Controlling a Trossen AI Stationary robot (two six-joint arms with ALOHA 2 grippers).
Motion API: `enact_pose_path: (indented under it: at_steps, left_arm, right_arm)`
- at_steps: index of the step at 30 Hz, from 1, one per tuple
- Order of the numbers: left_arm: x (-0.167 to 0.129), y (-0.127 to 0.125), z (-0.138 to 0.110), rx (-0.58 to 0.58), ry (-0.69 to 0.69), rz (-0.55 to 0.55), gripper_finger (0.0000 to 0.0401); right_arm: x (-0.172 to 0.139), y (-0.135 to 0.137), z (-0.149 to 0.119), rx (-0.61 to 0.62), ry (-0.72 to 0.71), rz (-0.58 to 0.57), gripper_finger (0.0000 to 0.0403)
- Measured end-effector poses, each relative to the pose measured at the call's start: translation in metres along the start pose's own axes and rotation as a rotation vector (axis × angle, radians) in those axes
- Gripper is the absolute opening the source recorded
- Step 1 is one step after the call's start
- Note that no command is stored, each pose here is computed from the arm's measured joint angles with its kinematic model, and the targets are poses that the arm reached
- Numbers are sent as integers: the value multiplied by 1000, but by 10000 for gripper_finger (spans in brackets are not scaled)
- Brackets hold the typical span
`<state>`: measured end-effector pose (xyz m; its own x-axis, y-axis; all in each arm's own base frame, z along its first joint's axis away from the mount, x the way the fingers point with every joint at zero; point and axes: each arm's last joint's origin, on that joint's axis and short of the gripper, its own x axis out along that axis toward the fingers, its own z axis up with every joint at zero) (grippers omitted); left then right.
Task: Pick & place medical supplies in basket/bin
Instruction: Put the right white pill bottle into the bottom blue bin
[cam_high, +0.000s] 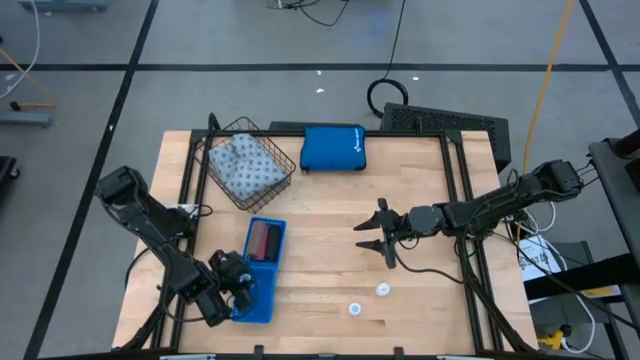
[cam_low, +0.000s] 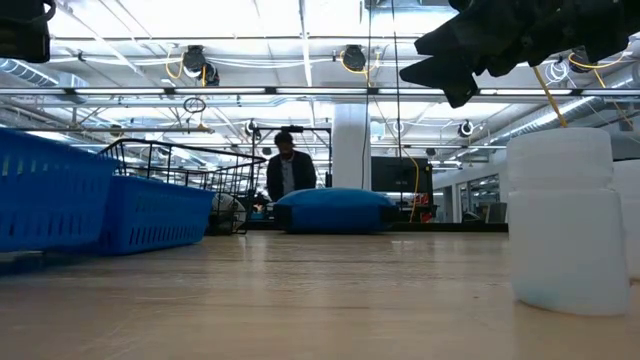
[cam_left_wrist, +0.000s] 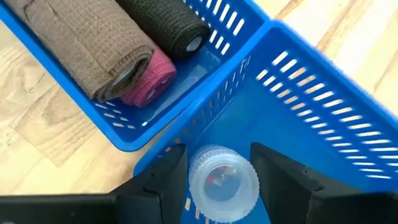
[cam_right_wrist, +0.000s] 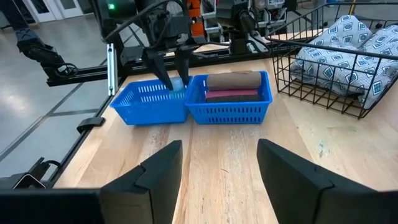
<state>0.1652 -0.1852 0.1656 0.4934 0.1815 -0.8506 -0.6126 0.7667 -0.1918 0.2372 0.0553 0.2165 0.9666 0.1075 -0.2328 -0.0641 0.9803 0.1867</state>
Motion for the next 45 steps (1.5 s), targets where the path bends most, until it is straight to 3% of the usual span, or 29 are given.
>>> enact_pose_path:
  at_steps: [9, 15, 18, 23, 28, 38, 45]
  left_arm:
    - [-21, 4, 23, -48, -40, -91, 182]
    - [-40, 6, 37, 2, -216, -174, 182]
    - [-53, 4, 40, 69, -340, -229, 182]
    - [-67, 1, 41, 143, -503, -261, 182]
    - [-65, 1, 45, 152, -521, -240, 182]
    - [-55, 4, 64, 138, -543, -161, 182]
    - [-47, 6, 76, 123, -488, -142, 182]
  right_arm:
    - [-2, 2, 3, 1, -17, 14, 196]
    - [-15, 25, 6, -57, -11, 225, 196]
    - [-24, 41, -2, -97, 57, 259, 196]
    - [-46, 55, -30, -45, 302, 130, 196]
    - [-65, 65, -59, 48, 504, -32, 196]
    - [-60, 87, -98, 88, 559, -150, 196]
    - [-49, 88, -130, 130, 694, -224, 196]
